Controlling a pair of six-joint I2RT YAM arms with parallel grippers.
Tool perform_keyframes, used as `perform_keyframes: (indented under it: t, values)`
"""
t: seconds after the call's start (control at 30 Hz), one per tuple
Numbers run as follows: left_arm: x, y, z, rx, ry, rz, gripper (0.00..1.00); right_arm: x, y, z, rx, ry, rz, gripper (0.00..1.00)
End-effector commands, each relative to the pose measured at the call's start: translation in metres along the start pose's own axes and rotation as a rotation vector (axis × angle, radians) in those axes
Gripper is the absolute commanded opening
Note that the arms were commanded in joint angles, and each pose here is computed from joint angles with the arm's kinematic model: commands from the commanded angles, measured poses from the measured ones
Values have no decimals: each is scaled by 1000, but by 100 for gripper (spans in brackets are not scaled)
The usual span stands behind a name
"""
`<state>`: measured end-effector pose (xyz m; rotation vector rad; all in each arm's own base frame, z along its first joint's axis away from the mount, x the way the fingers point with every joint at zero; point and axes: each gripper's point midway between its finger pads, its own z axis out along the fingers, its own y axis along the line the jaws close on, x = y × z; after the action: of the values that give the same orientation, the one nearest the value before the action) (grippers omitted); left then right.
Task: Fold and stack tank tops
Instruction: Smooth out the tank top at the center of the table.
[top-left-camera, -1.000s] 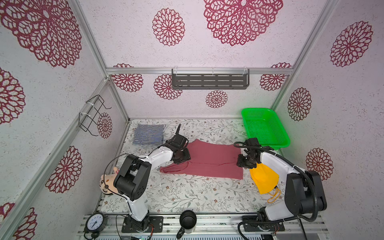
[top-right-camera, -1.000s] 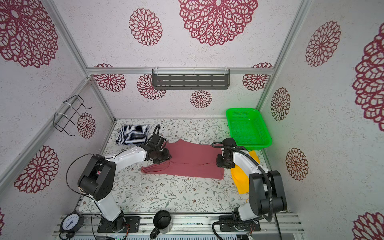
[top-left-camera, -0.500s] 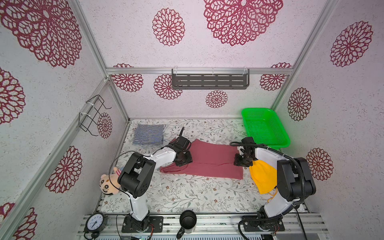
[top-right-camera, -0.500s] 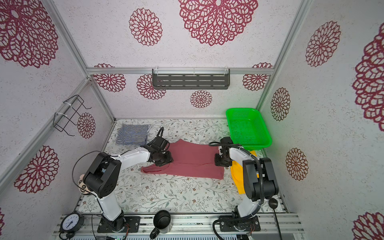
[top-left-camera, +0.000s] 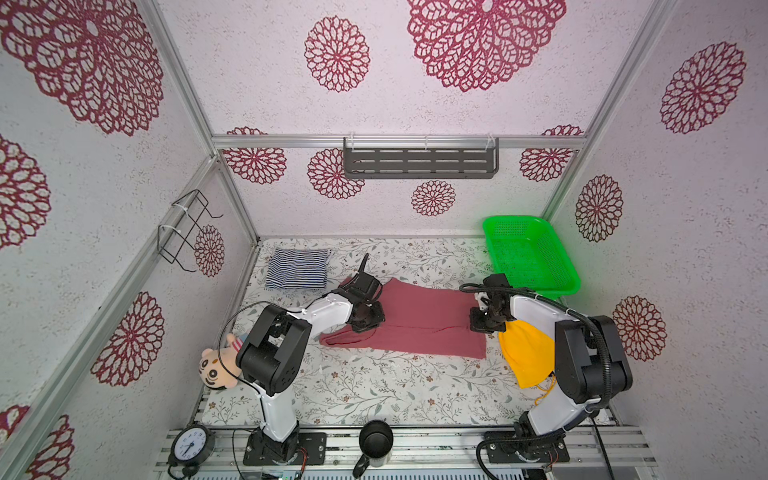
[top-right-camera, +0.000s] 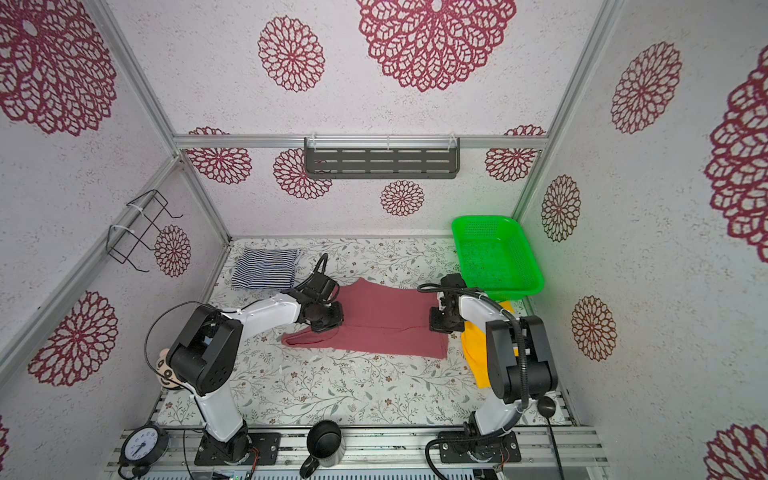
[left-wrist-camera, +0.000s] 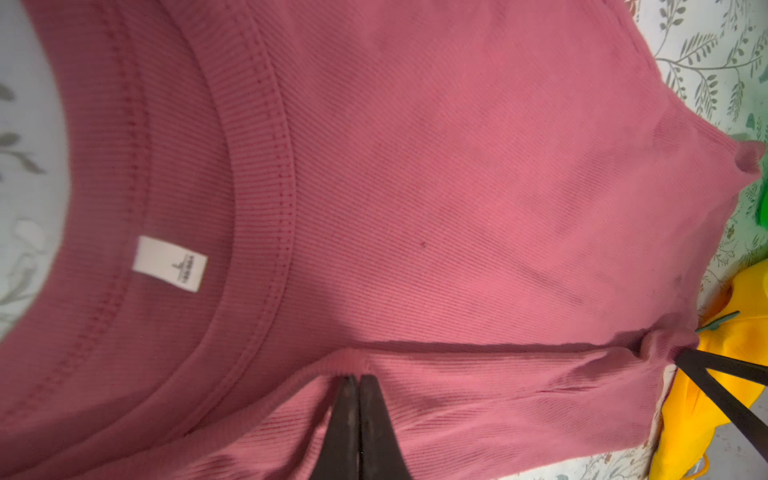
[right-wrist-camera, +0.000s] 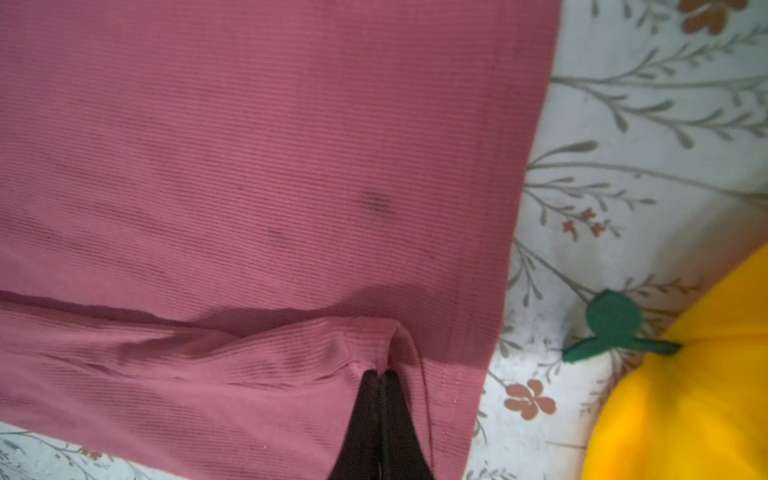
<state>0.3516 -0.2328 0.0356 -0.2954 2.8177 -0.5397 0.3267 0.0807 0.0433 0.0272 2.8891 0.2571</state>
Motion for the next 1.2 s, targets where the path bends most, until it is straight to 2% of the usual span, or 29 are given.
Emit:
perform_keyframes:
  t: [0.0, 0.33, 0.6, 0.73, 0.77, 0.87, 0.97, 1.0, 1.07, 1.17]
  values:
    - [-12, -15, -18, 30, -42, 22, 0, -9, -1, -28, 17, -64, 17, 0]
    - [-31, -28, -24, 35, -73, 61, 0, -9, -16, -37, 56, -80, 83, 0]
    - [-44, -28, 2, 26, -49, 61, 0, -23, -21, -21, 50, -82, 89, 0]
    - [-46, -25, 4, 26, -52, 44, 0, -29, -18, -12, 29, -70, 79, 0]
    - [-41, -15, 17, 0, -27, 34, 0, -30, -17, -11, 26, -70, 76, 4]
    - [-43, -11, 18, -2, -32, 22, 21, -34, -16, -14, 22, -83, 59, 21]
    - [-47, -6, 12, -23, -51, 23, 50, -40, -15, -30, 31, -118, 42, 44]
    - [-53, -12, -5, -11, -83, 33, 56, -41, -15, -37, 34, -132, 37, 50]
    - [-54, -7, -21, -40, -111, 45, 63, -42, -15, -53, 42, -166, 36, 55]
    - [-51, 10, -45, -93, -154, 48, 66, -36, -8, -68, 23, -192, 42, 56]
